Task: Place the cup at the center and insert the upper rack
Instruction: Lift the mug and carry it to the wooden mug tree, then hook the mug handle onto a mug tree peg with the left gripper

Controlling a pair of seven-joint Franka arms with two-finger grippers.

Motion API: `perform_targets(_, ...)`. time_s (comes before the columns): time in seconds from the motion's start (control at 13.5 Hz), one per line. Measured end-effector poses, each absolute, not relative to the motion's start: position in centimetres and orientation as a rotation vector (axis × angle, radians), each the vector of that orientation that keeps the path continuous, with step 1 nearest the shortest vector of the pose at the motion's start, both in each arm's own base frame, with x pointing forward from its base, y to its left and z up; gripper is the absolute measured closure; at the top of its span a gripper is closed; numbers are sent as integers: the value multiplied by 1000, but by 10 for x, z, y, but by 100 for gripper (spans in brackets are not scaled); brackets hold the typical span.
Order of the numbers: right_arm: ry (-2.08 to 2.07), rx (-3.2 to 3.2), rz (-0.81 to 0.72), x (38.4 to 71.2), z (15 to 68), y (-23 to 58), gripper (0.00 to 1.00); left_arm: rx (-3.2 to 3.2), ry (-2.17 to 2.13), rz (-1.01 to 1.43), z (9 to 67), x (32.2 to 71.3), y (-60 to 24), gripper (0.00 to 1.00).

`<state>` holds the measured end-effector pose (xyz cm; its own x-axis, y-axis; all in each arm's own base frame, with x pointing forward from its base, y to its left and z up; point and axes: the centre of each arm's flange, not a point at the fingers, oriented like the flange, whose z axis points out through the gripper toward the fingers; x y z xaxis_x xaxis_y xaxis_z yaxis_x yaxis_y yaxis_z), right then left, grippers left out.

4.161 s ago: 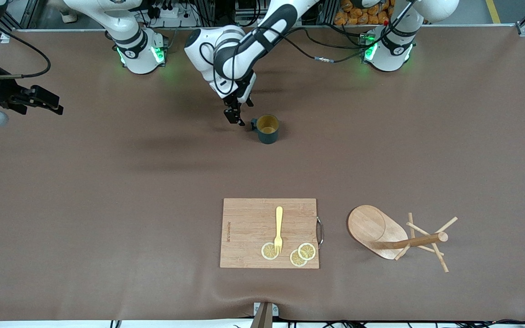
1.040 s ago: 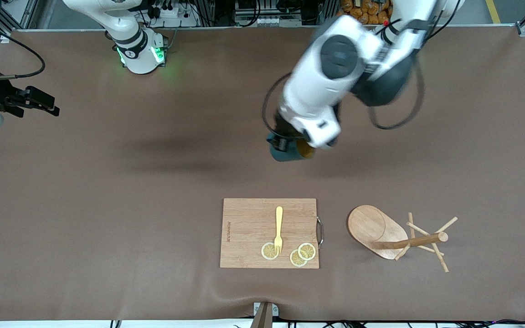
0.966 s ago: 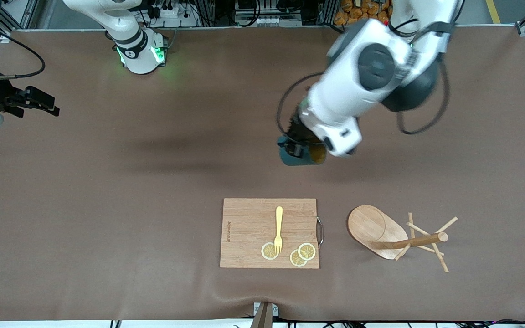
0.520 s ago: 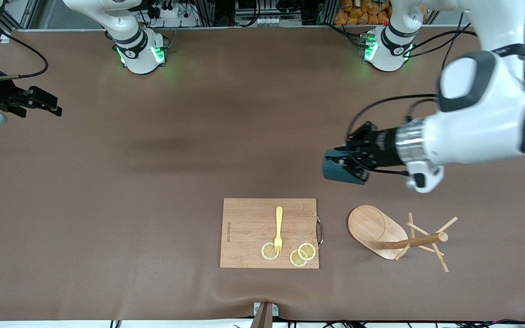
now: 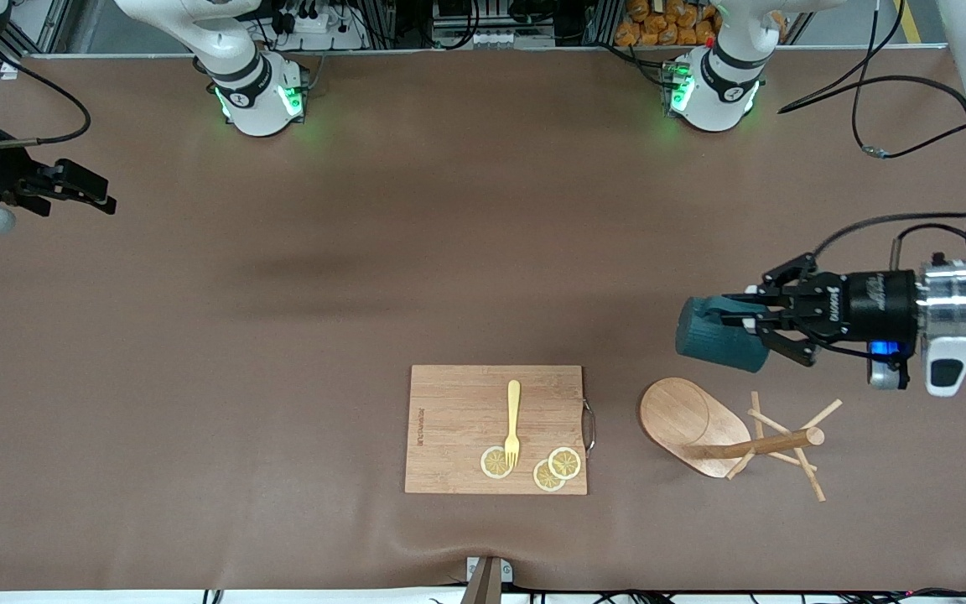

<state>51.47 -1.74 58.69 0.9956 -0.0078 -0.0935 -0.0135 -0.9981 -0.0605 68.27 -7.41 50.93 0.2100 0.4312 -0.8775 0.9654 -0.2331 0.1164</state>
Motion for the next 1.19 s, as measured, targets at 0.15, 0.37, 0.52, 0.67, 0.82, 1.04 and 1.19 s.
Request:
perform_targets(0.15,17,-3077,145,515,587,-17,0,1686,1247,-1006,486,693,-59,79)
perform_targets(0.37,25,-3077,147,514,587,-17,0,1548,1190,-1046,454,707,-43,79)
perform_targets(0.52,36,-3077,148,514,587,-17,0,1502,1179,-1067,432,713,-40,79)
perform_targets(0.67,44,-3078,149,514,587,-16,0,1432,1164,-1089,422,718,-38,79)
perform_targets(0.82,41,-3078,149,514,587,-13,0,1376,1166,-1095,413,722,-27,79)
perform_targets(1.04,44,-3079,149,515,587,-12,0,1337,1170,-1095,402,724,-15,79)
perform_targets(1.19,51,-3079,150,515,587,-12,0,1340,1153,-1075,397,725,-11,79)
